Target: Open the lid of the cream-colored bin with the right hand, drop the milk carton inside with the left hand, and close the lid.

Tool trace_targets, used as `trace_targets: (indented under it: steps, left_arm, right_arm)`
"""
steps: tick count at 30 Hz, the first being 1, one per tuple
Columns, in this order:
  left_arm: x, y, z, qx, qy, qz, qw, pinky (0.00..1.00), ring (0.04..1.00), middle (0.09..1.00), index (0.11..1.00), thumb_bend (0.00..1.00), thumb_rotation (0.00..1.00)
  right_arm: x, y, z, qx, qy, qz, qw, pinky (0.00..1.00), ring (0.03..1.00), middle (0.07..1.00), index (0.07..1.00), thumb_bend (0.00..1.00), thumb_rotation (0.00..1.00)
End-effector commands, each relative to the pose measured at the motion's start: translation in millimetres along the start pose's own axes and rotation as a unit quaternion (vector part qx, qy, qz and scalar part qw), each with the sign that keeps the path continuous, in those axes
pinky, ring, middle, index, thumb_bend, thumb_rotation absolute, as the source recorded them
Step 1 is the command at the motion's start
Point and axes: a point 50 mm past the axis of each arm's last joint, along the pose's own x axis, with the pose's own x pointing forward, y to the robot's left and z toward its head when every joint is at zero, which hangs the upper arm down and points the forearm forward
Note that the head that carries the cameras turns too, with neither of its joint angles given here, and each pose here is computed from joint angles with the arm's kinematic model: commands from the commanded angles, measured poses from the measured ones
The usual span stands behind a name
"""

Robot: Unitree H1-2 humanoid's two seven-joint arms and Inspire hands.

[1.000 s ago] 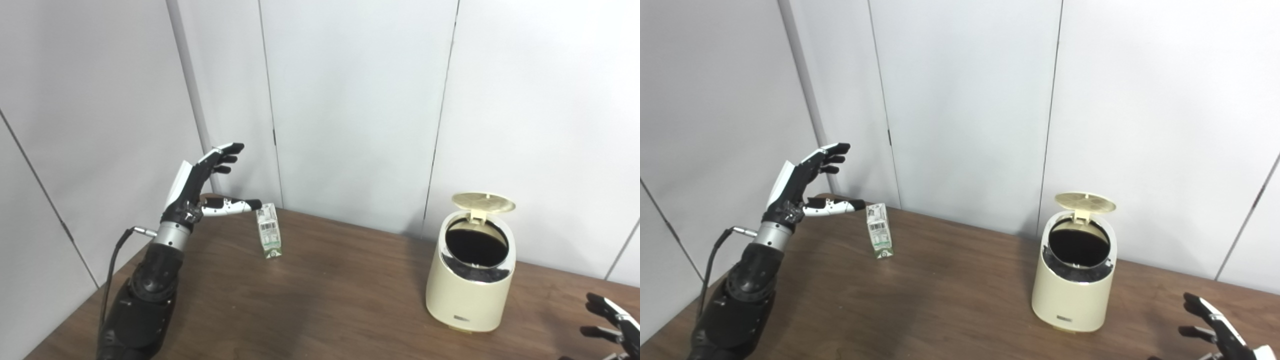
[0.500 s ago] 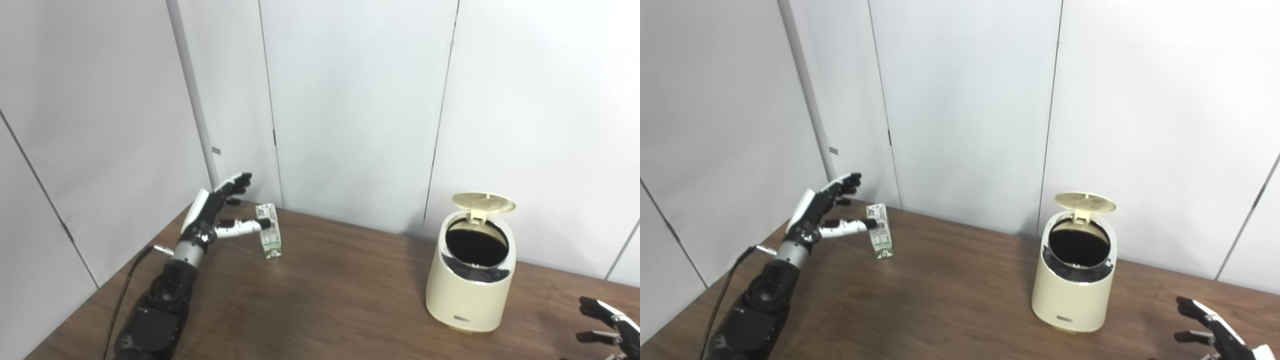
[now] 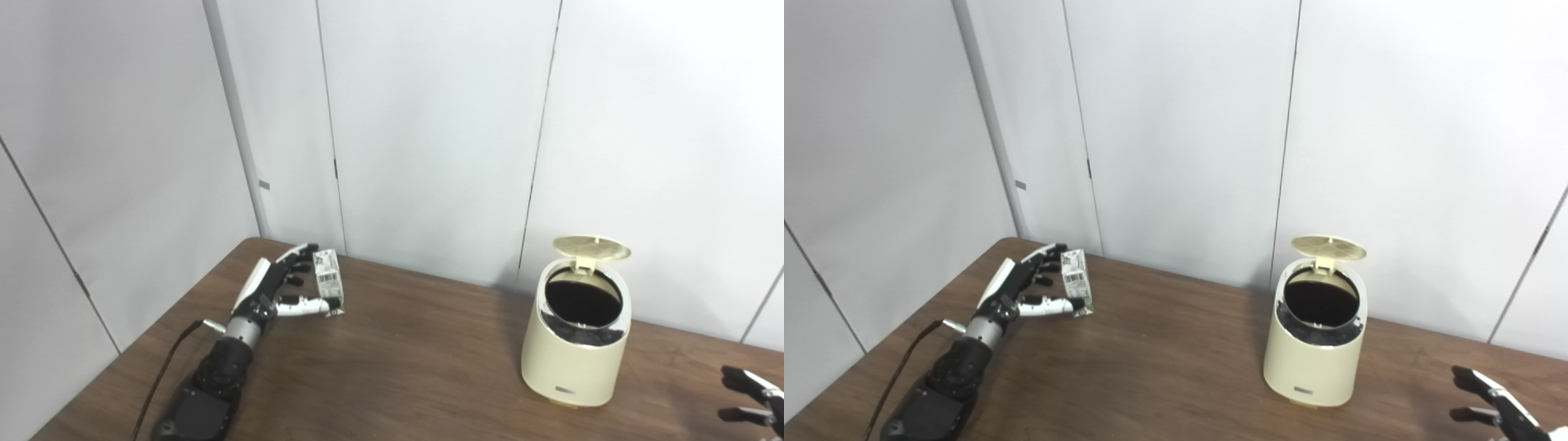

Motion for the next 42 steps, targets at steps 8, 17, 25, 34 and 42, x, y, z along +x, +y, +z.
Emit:
trace_targets:
  steps: [8, 17, 25, 34, 42]
  left_arm:
    - [20.1, 9.4, 19.7, 0.024, -0.04, 0.025, 0.999, 0.76, 0.815, 0.845, 0.857, 1.0, 0.31]
    - [23.8, 5.9, 13.3, 0.019, -0.033, 0.034, 0.999, 0.74, 0.803, 0.82, 0.839, 1.0, 0.28]
    - [28.0, -3.5, 10.5, 0.004, -0.023, 0.061, 0.998, 0.71, 0.771, 0.788, 0.815, 1.0, 0.25]
    - [31.3, -13.3, 8.1, -0.041, -0.031, 0.094, 0.994, 0.63, 0.699, 0.726, 0.76, 0.99, 0.2]
    - [36.5, -17.9, 12.2, -0.079, -0.038, 0.105, 0.991, 0.63, 0.675, 0.694, 0.71, 0.95, 0.15]
  right_arm:
    - [2.5, -9.9, 12.7, -0.003, -0.04, -0.01, 0.999, 0.31, 0.688, 0.83, 0.832, 1.0, 0.61]
    - [-2.8, -11.0, 11.9, -0.008, -0.034, -0.007, 0.999, 0.32, 0.683, 0.82, 0.834, 1.0, 0.63]
    - [-7.3, -13.1, 12.0, -0.008, -0.034, -0.003, 0.999, 0.33, 0.687, 0.833, 0.839, 1.0, 0.63]
    - [-11.9, -15.0, 10.3, -0.01, -0.024, -0.004, 1.0, 0.34, 0.678, 0.826, 0.832, 1.0, 0.65]
    - [-15.4, -15.7, 11.9, -0.009, -0.014, -0.001, 1.0, 0.33, 0.674, 0.824, 0.829, 1.0, 0.65]
